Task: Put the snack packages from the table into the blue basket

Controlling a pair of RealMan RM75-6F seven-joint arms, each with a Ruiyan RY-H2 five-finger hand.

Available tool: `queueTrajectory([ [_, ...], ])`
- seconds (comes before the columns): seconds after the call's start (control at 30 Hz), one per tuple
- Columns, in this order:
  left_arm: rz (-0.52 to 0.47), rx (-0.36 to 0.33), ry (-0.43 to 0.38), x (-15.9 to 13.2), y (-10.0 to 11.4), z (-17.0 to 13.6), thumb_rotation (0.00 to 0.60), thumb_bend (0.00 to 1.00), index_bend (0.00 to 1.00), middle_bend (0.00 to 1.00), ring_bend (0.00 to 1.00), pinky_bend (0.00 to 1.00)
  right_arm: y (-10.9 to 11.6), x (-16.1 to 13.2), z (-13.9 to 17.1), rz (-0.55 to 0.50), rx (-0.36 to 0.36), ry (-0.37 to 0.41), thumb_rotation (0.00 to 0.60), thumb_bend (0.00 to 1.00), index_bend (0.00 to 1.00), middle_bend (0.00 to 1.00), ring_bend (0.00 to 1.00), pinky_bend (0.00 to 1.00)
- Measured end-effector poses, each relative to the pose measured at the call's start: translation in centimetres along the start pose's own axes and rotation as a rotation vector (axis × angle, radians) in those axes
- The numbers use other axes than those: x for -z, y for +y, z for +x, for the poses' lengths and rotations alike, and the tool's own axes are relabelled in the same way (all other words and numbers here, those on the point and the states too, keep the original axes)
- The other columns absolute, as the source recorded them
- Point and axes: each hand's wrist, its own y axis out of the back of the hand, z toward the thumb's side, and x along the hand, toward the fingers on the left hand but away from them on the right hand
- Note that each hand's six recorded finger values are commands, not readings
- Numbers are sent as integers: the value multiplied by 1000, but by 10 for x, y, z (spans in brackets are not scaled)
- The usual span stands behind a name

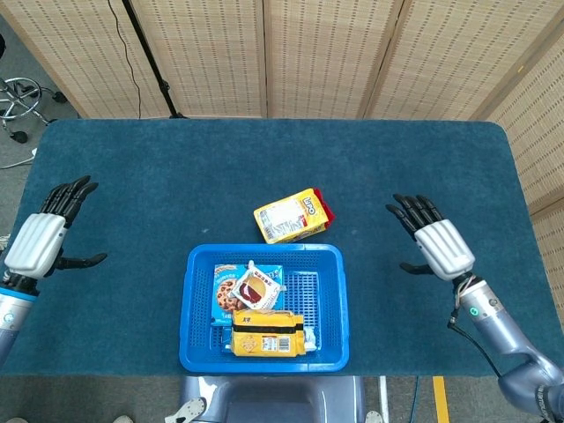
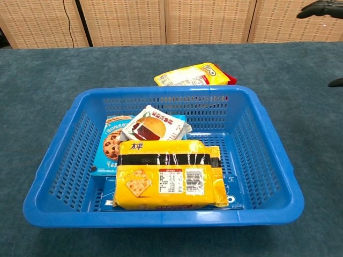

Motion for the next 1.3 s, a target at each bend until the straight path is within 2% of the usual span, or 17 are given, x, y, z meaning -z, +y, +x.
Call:
queueTrajectory([
  [0.2,-27,-14,55,17,3,-12,600,0,0,0,0,0,-9,-14,-45,30,-40,59,600,0,0,0,0,25],
  [0.4,-10,-29,140,35,4,-26,600,0,0,0,0,0,-15,-31,-97,66,-59,111,600,0,0,0,0,25],
  [0.63,-14,-4,195,47,-1,-29,600,0,0,0,0,0,-33,-59,-152,99,-124,165,600,0,0,0,0,38],
  [0.97,-19,2,235,60,0,-26,600,0,0,0,0,0,-63,-102,-178,137,-217,247,600,0,0,0,0,40],
  [1.3,-22,2,254,68,0,-24,600,0,0,0,0,0,-86,-121,-211,217,-281,239,600,0,0,0,0,68],
])
